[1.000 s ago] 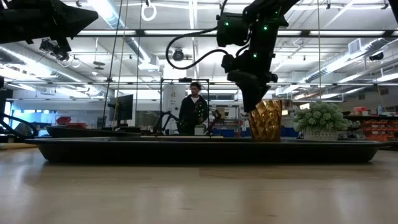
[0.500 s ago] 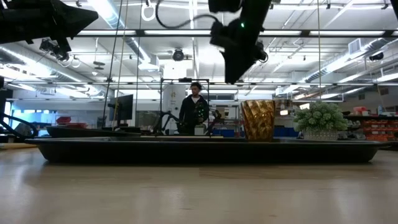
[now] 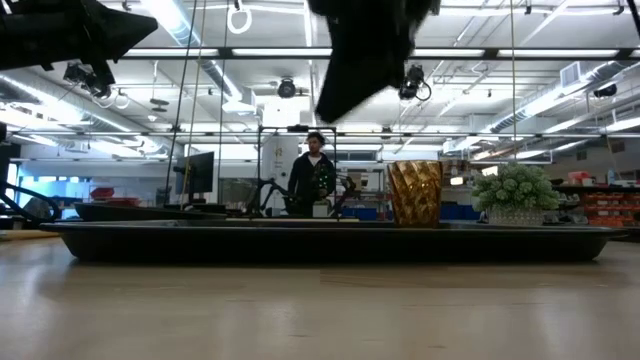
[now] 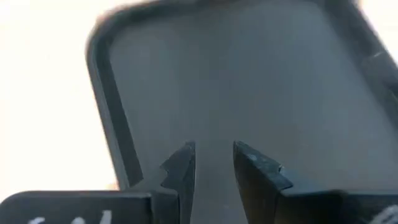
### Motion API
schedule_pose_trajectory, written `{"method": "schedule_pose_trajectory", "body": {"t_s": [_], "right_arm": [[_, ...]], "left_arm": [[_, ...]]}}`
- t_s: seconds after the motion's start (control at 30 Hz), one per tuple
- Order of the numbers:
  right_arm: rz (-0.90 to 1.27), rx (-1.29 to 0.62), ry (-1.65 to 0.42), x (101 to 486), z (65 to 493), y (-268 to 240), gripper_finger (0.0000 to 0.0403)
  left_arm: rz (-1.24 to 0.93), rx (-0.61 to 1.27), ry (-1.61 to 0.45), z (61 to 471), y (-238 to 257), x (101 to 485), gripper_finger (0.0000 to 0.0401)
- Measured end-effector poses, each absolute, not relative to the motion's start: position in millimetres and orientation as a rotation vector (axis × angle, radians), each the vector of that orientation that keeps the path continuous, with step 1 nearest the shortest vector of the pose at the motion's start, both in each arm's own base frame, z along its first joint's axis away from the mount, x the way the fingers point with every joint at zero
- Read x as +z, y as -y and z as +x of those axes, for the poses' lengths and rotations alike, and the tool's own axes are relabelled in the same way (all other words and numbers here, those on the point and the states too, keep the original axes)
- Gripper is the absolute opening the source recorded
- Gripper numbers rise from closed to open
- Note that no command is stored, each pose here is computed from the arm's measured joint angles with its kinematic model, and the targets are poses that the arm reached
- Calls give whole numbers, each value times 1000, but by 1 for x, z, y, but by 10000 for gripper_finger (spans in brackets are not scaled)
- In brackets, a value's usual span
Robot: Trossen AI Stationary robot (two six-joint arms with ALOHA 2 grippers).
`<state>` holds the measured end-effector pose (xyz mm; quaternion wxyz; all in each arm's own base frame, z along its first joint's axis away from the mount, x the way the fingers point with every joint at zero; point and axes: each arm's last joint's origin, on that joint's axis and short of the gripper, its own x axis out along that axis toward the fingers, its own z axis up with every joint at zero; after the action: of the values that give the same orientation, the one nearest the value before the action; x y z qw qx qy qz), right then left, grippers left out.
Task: Pick and place plate/cup/fork/spoon on tray
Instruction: Adjust the black serving tray
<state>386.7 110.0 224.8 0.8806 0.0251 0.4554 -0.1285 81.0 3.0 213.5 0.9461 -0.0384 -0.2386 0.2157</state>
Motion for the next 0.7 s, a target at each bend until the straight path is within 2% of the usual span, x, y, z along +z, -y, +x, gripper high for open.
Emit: {"method": "schedule_pose_trajectory", "body": {"t_s": [0.17,0.3,0.7], "right_arm": [[-24,-220,-1053,163,402,-127,114],[26,-133,-1093,134,410,-137,114],[179,-88,-1067,143,412,-147,114]], "left_arm": [[-100,435,503,80,-3,215,20],[-99,435,501,80,-3,214,20],[-87,437,489,81,-3,214,20]]}}
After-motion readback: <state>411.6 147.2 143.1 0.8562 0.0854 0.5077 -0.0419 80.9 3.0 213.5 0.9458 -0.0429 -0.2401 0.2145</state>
